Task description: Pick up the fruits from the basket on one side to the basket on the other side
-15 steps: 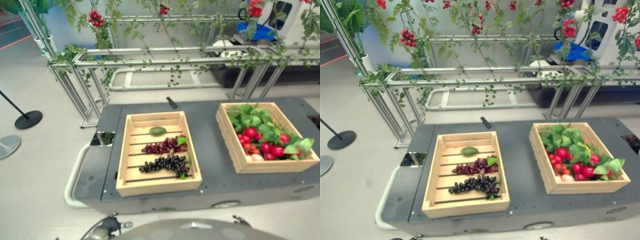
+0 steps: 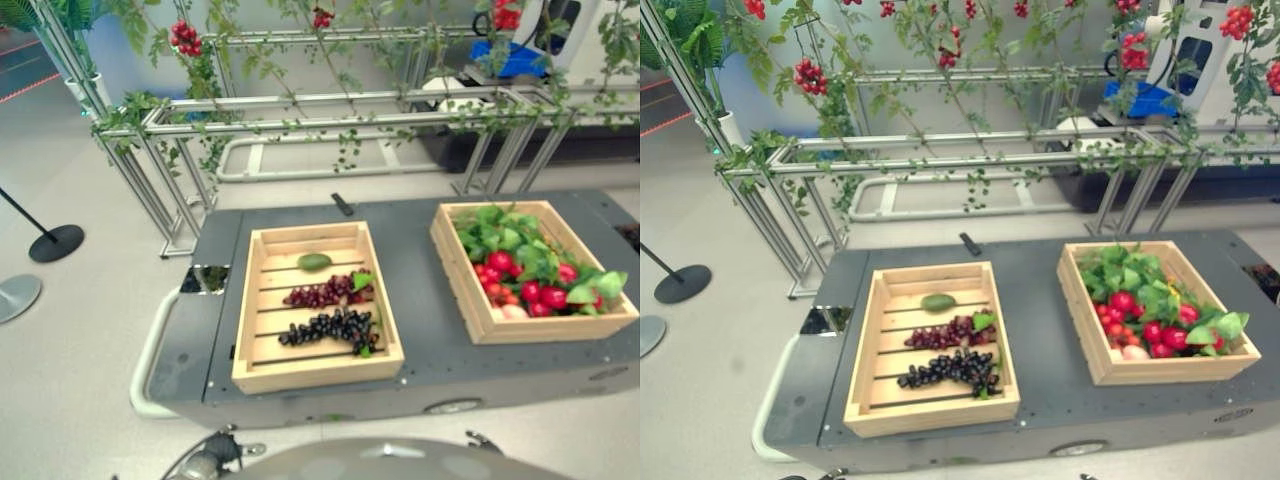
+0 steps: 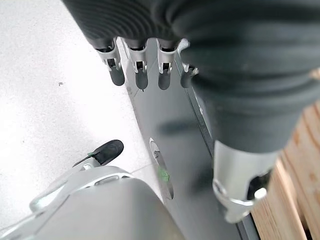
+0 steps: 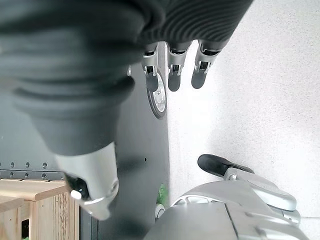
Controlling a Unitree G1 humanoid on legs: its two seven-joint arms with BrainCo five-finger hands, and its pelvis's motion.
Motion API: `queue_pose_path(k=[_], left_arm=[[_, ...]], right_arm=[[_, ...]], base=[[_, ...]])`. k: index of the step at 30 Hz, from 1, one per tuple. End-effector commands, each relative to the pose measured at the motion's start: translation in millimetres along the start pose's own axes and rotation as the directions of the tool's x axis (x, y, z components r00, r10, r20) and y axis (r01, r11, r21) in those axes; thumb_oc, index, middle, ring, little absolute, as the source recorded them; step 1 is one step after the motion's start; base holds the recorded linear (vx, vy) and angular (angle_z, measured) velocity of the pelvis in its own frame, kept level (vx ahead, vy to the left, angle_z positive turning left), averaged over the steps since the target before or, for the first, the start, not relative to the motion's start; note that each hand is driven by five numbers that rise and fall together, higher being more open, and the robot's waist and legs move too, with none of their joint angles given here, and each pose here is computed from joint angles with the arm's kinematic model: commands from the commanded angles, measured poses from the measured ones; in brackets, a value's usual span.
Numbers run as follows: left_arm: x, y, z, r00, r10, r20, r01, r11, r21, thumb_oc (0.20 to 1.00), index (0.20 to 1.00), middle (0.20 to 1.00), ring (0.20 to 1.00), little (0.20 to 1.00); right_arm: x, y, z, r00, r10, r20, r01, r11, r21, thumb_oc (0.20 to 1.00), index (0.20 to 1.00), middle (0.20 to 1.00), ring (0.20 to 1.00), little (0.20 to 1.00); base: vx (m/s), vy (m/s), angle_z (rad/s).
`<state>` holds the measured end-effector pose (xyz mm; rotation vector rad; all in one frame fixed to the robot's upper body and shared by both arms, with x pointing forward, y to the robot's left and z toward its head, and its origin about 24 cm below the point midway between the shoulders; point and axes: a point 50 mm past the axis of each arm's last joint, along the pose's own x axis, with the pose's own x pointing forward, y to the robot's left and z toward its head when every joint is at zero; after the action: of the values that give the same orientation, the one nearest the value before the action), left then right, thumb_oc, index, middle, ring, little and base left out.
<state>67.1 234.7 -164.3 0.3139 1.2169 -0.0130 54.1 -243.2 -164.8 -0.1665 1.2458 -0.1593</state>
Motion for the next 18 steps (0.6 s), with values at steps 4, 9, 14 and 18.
queue_pose_path(k=[4,9,14,18], left_arm=[[5,14,37,0.99,0.067,0.125,-0.062,0.997,-0.044,1.0,1.0,1.0,1.0,1.0],[-66,80,82,0.791,0.079,0.607,-0.063,0.997,-0.048,1.0,1.0,1.0,1.0,1.0],[-139,143,116,0.635,0.074,0.769,-0.214,0.973,0.083,1.0,1.0,1.0,1.0,1.0],[-172,169,139,0.547,0.084,0.833,-0.324,0.939,0.119,1.0,1.0,1.0,1.0,1.0]], right_arm=[[4,-6,18,0.999,-0.017,0.031,0.018,0.999,-0.045,1.0,1.0,1.0,1.0,1.0],[0,-38,24,0.994,-0.073,0.086,0.073,0.997,0.004,1.0,1.0,1.0,1.0,1.0],[0,-33,20,0.998,-0.015,0.055,0.015,1.0,-0.009,1.0,1.0,1.0,1.0,1.0],[0,-26,16,0.999,0.037,0.039,-0.035,0.999,-0.032,1.0,1.0,1.0,1.0,1.0]], base=[[0.0,0.0,0.0],[-0.04,0.013,0.0],[0.01,-0.003,0.09],[0.04,-0.015,0.04]])
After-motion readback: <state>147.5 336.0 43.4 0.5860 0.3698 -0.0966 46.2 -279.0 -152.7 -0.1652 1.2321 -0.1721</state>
